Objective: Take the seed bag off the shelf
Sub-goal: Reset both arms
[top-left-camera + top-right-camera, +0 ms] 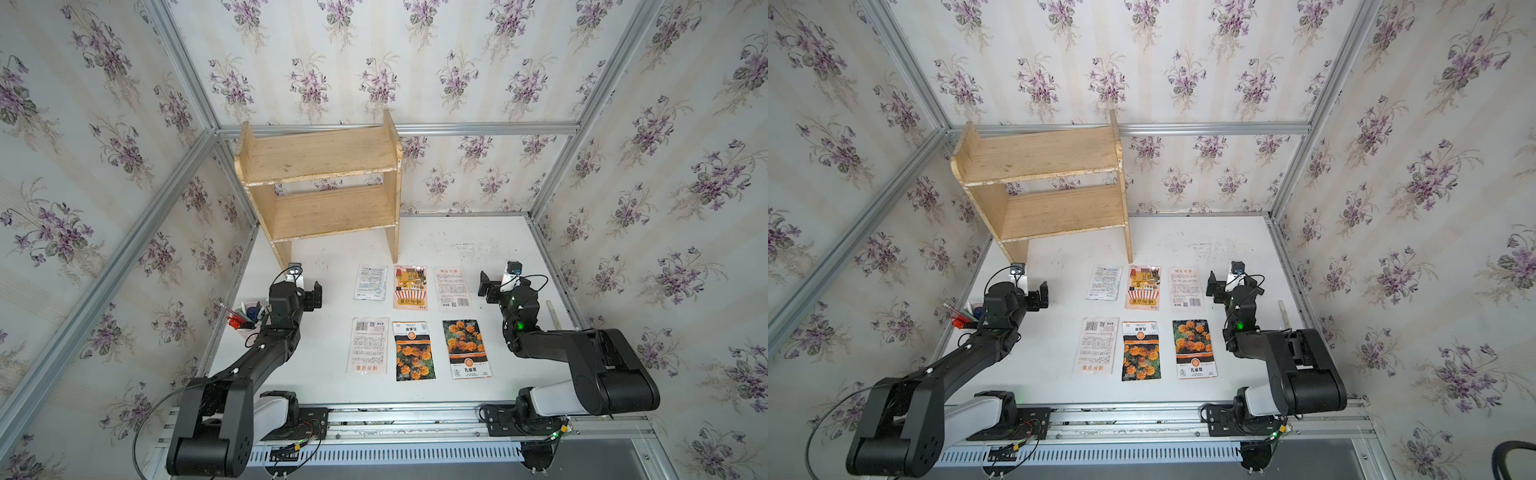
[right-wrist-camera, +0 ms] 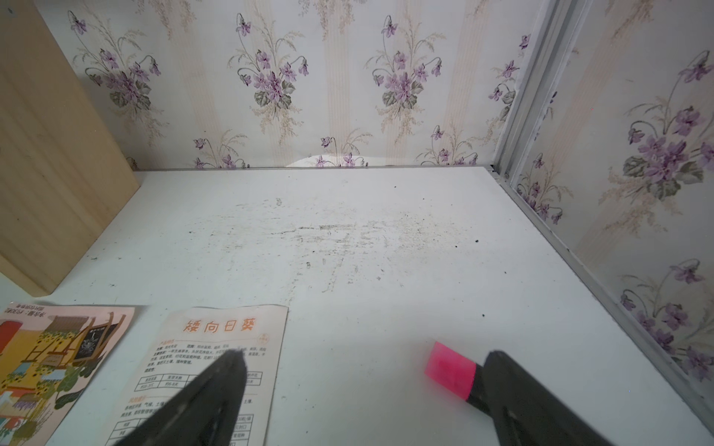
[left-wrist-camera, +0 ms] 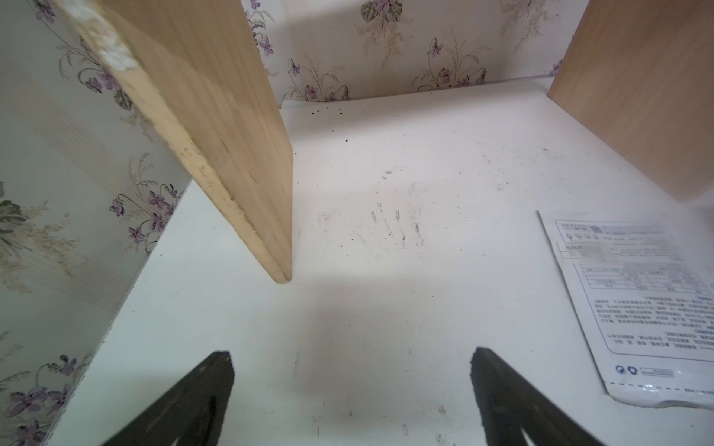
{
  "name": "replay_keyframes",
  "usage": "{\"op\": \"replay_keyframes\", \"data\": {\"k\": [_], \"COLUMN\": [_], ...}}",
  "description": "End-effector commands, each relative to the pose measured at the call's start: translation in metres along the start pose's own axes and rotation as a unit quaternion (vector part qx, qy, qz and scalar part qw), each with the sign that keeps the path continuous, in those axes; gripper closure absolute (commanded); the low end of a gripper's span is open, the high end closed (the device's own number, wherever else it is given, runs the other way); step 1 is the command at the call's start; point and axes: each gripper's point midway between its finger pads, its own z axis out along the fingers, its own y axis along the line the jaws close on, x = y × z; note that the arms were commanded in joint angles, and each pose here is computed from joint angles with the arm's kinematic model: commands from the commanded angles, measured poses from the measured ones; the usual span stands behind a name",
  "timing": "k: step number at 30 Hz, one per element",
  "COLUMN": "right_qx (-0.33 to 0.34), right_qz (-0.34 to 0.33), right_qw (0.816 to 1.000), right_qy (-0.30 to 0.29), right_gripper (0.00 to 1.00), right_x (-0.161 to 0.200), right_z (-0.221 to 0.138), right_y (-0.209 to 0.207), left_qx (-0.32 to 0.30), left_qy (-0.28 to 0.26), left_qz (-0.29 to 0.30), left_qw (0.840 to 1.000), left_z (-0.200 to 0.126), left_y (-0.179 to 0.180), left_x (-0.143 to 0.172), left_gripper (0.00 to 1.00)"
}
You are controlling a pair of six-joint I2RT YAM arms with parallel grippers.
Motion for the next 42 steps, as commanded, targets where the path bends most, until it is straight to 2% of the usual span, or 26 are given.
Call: {"op": "replay_keyframes", "data": {"k": [1, 5, 12, 17, 42], "right_qx": [-0.005, -0.013, -0.019, -0.009, 0.001], "right_qz": [0.006, 0.01, 0.007, 0.012, 0.016], "right_qw": [0.998, 0.998, 0.999, 0.999, 0.999], "right_qy": [-0.054, -0.055, -0.047, -0.043, -0.041], "right_gripper": [0.0, 0.0, 0.0, 0.0, 0.0], "right_x": [-0.016, -0.011, -0.007, -0.007, -0.006], "right_z": [-0.008, -0.01, -0.005, -0.002, -0.001], "right_y": [0.0, -0.001, 0.001, -0.002, -0.006], "left_qx": [0.014, 0.017, 0.02, 0.036, 0.035], "left_qy": [-0.063, -0.064, -0.025, 0.004, 0.004], "left_qz": [0.003, 0.003, 0.004, 0.013, 0.011], "left_qw": [0.998, 0.998, 0.999, 0.999, 0.999], "left_z": [0.005, 0.011, 0.037, 0.045, 0.045], "left_y": [-0.004, -0.005, -0.009, -0.015, -0.013], "left_x": [-0.024, -0.016, 0.003, 0.004, 0.004], "left_gripper": [0.0, 0.0, 0.0, 0.0, 0.0]}}
